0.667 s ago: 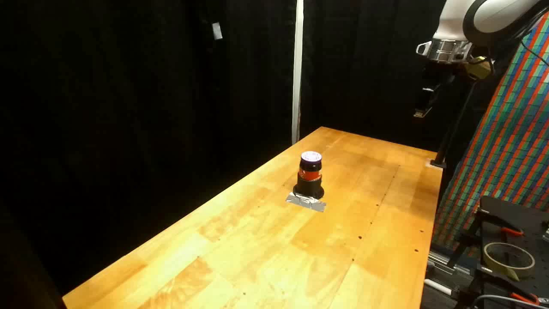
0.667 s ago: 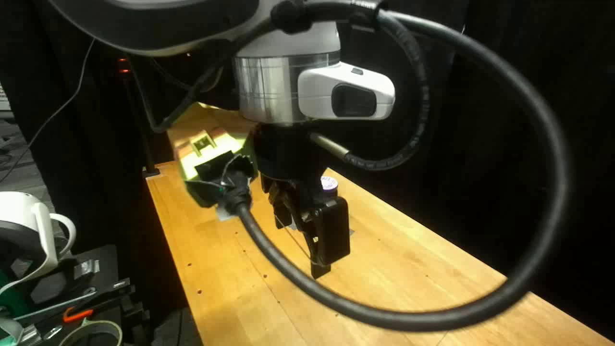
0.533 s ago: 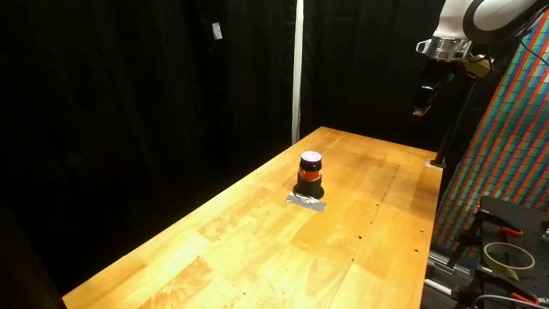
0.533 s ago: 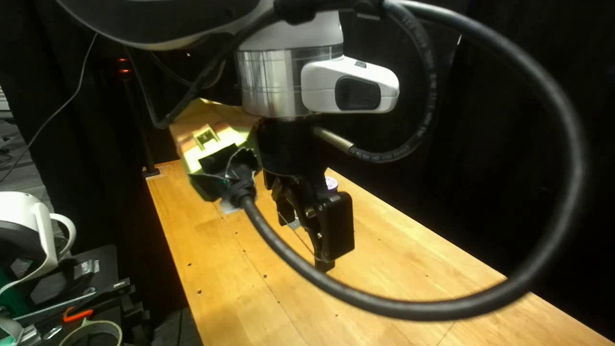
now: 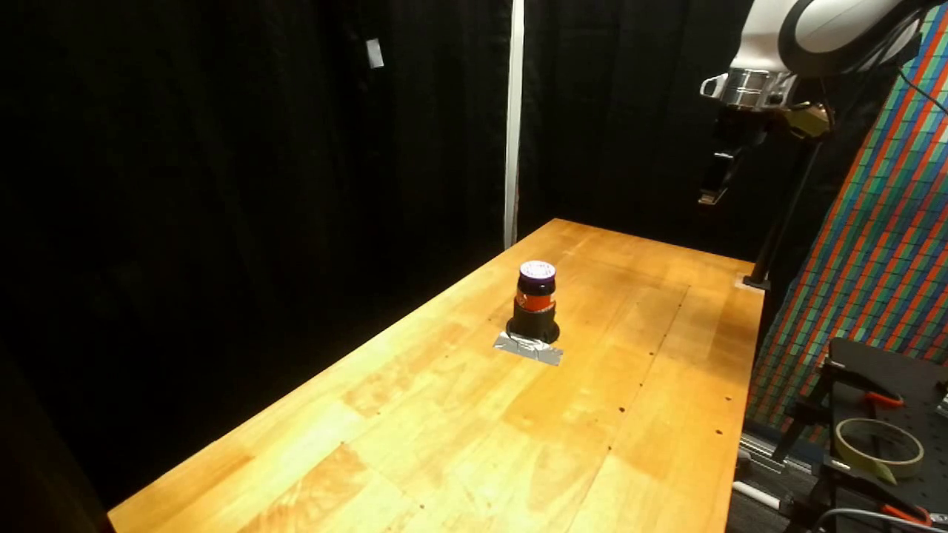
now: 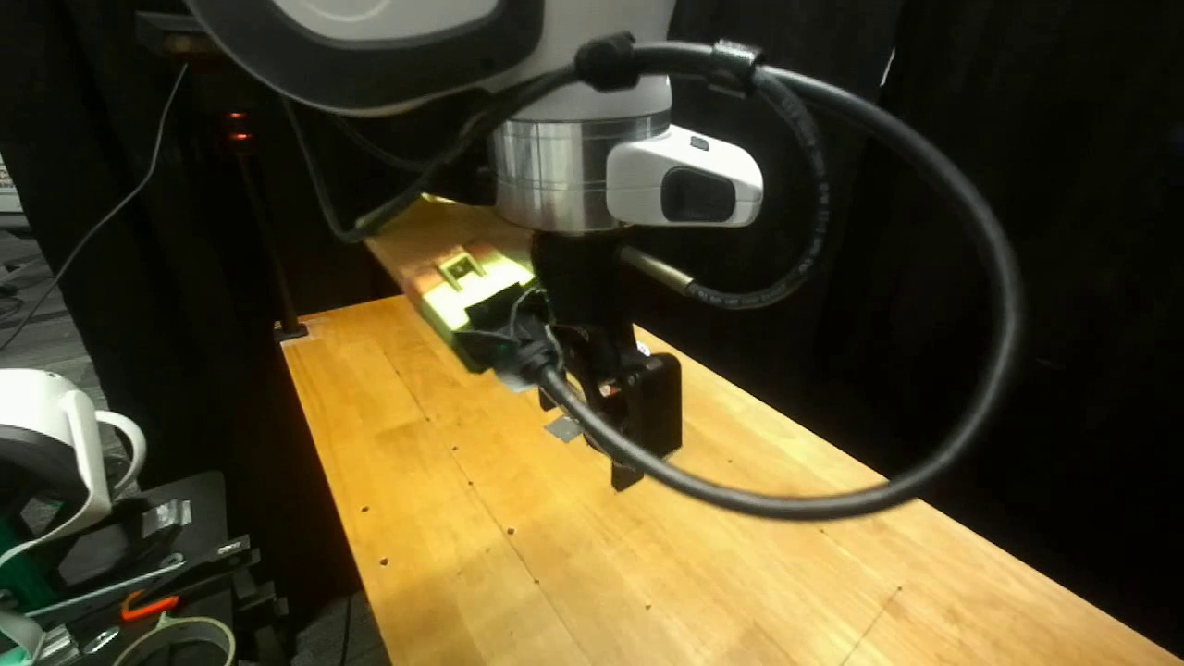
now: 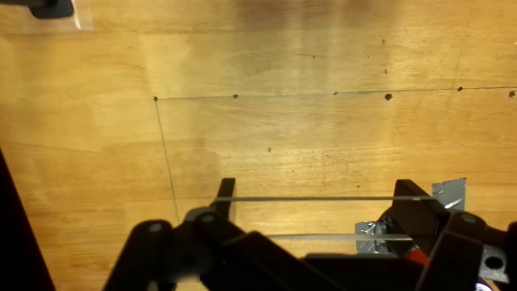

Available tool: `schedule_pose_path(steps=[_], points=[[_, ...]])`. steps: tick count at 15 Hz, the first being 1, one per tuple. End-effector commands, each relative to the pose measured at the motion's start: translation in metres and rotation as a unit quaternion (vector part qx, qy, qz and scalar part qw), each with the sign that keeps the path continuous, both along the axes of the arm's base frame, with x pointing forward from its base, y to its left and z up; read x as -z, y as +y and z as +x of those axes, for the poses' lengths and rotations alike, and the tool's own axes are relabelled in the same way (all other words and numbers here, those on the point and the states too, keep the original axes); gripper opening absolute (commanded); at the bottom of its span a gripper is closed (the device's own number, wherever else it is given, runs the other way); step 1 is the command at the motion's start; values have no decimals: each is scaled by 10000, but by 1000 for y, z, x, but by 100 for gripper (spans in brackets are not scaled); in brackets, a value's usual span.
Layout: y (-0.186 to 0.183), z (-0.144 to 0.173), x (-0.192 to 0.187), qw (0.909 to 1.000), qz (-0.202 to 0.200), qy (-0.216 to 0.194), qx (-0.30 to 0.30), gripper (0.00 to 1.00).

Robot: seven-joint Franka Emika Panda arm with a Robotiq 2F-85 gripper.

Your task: Put the rubber band around the brown cup

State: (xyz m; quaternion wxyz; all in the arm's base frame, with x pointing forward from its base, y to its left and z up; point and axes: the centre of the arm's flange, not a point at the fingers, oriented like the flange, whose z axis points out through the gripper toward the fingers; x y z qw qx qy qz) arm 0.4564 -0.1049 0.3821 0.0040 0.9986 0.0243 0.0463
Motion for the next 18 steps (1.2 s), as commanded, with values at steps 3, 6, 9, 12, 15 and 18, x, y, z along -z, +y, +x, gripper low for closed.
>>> schedule_pose_path(steps=[3, 6, 9, 12, 15, 18], points=[[60, 120, 17, 9963, 349, 74, -778, 100], [95, 174, 38, 9923, 510, 249, -1103, 100], [120, 221, 62, 9898, 610, 496, -1187, 100], [143, 258, 78, 9873, 780, 757, -1155, 100], [158, 283, 85, 9847, 916, 949, -1143, 100], [171, 302, 89, 9823, 1021, 1099, -1119, 100]])
